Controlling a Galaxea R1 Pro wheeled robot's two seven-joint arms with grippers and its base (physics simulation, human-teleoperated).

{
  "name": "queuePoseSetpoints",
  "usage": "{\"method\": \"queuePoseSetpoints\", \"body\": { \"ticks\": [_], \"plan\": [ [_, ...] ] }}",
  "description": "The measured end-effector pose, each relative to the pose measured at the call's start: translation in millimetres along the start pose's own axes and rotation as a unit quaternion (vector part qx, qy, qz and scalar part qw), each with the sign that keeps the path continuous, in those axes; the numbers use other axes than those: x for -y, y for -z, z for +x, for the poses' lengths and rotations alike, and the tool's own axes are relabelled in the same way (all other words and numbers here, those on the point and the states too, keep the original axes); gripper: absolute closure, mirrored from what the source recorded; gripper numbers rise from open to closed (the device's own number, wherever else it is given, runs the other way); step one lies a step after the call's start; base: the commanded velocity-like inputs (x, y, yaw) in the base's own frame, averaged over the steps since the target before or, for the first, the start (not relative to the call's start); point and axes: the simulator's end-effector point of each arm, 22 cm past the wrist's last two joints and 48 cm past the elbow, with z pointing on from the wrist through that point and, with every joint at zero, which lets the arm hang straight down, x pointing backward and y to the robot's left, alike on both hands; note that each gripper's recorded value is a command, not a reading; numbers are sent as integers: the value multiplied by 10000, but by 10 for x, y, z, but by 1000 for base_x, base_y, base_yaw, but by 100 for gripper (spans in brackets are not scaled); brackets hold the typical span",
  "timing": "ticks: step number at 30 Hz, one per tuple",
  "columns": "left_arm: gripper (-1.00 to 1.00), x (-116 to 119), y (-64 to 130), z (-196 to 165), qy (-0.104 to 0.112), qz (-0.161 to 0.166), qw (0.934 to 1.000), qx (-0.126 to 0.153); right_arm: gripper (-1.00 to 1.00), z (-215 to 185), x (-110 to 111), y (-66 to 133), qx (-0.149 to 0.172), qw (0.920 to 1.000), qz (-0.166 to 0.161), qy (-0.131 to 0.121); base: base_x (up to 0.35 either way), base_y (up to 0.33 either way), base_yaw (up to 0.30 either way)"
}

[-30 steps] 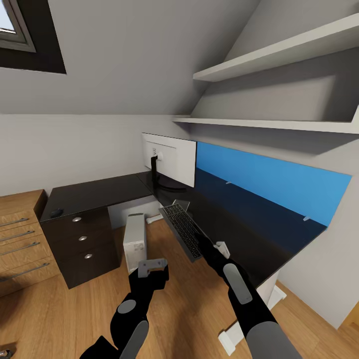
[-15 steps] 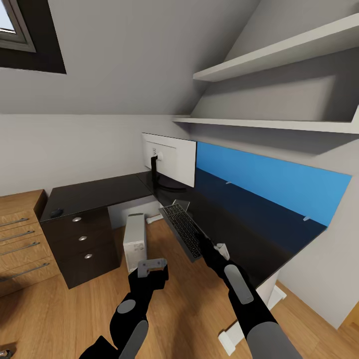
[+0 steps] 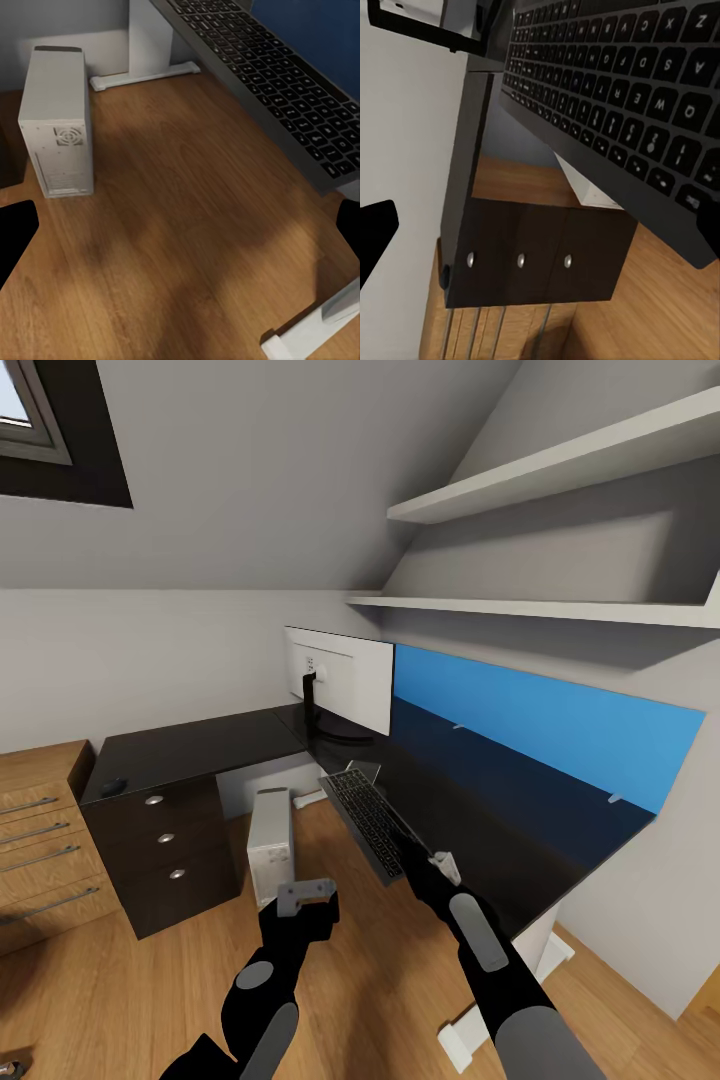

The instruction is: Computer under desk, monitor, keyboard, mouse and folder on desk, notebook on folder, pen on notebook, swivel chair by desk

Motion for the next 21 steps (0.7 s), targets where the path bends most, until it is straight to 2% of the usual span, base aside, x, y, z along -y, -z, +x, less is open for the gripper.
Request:
{"method": "queuePoseSetpoints", "body": {
  "ticks": [8,13,21],
  "plan": [
    [-100,3,0,2,-3,3,10000,-2,-100,-61,19,2,124,9999,30,1,0,0,0],
    [-100,1,-1,4,-3,0,10000,-4,-100,-129,98,11,296,9994,200,-15,0,0,0],
    [-100,0,-1,4,-3,0,10000,-5,-100,-146,193,27,346,9986,398,-37,0,0,0]
  ]
}}
